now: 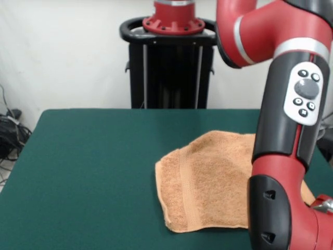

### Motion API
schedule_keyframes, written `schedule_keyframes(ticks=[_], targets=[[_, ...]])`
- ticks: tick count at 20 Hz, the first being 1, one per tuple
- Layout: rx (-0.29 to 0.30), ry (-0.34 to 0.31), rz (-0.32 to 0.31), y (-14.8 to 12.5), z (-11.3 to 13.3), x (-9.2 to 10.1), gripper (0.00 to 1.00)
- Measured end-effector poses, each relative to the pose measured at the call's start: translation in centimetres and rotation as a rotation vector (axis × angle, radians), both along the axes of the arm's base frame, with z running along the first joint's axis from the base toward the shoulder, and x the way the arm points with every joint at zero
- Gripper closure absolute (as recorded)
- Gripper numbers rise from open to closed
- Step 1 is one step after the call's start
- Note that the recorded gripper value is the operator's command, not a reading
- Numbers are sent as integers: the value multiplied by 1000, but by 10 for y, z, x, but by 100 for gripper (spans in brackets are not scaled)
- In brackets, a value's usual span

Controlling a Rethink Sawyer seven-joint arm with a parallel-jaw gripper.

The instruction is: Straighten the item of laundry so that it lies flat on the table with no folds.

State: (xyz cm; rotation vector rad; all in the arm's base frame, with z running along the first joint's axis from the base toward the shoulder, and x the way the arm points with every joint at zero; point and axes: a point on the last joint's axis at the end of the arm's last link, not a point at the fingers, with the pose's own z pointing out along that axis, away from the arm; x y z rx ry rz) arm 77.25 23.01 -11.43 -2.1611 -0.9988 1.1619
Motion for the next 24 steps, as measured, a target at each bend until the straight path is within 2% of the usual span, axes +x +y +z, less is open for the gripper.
schedule_keyframes(ticks=[4,5,7,9,14,16,24], targets=[[43,-16,11,0,6,0,100],[74,-33,34,0,9,-1,100],[95,-45,56,0,10,-3,100],[160,-73,109,1,12,-4,100],[244,-96,151,-2,16,-3,100],[272,-103,149,-6,21,0,100],[314,-138,118,-11,43,12,100]])
